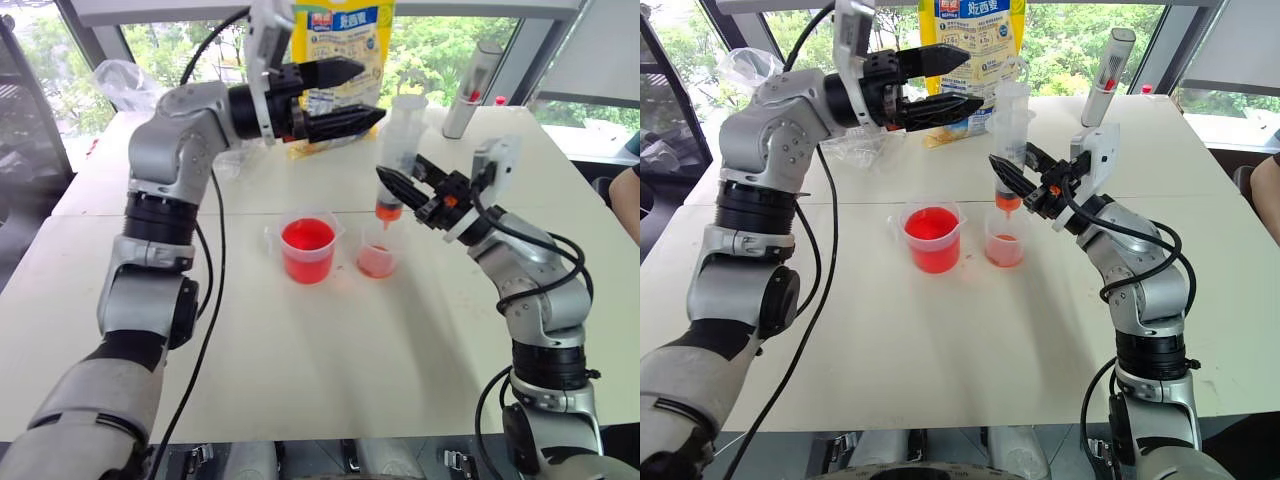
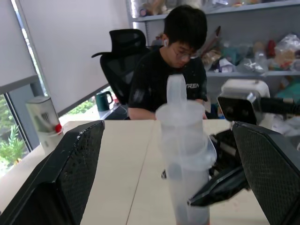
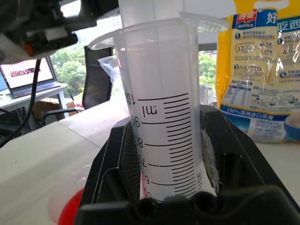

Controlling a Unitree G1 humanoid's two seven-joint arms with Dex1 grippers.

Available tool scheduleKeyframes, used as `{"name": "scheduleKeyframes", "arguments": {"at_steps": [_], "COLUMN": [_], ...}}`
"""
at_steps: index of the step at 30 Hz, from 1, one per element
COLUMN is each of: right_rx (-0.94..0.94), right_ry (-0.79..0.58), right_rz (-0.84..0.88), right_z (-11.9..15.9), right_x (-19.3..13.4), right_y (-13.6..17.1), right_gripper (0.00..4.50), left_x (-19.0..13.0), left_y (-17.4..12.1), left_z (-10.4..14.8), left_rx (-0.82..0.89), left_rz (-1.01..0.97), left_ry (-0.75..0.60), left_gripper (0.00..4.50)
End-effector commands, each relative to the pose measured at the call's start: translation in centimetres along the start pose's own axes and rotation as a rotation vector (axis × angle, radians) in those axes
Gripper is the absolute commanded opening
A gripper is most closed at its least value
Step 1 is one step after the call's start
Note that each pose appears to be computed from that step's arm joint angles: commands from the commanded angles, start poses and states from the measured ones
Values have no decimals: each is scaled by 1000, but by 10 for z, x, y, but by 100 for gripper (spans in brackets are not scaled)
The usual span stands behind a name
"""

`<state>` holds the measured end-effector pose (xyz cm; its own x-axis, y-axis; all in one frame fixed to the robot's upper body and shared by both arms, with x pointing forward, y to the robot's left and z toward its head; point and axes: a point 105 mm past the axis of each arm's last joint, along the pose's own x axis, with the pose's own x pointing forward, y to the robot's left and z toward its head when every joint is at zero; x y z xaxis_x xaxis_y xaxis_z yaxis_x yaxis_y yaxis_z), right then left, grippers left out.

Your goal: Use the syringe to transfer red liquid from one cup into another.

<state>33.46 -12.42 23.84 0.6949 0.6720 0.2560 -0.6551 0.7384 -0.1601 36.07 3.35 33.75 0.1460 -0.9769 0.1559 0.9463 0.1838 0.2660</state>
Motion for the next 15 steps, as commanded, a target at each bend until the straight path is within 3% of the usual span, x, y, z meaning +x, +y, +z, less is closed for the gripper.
{"name": "scheduleKeyframes", "arguments": {"at_steps": [1, 8, 11, 15], "right_rx": [-38, -33, -35, -37], "right_ry": [-33, -41, -40, -40], "right_rz": [-3, -5, -6, -8], "right_z": [3, 2, 1, 1], "right_x": [-1, 0, 1, 1], "right_y": [2, 6, 6, 5], "right_gripper": [140, 140, 140, 140], "left_x": [17, 34, 34, 35], "left_y": [3, -1, -2, -3], "left_z": [19, 12, 4, 0], "left_rx": [68, -8, -21, -30], "left_rz": [-13, -110, -131, -143], "left_ry": [-28, -21, 1, 13], "left_gripper": [445, 445, 364, 171]}}
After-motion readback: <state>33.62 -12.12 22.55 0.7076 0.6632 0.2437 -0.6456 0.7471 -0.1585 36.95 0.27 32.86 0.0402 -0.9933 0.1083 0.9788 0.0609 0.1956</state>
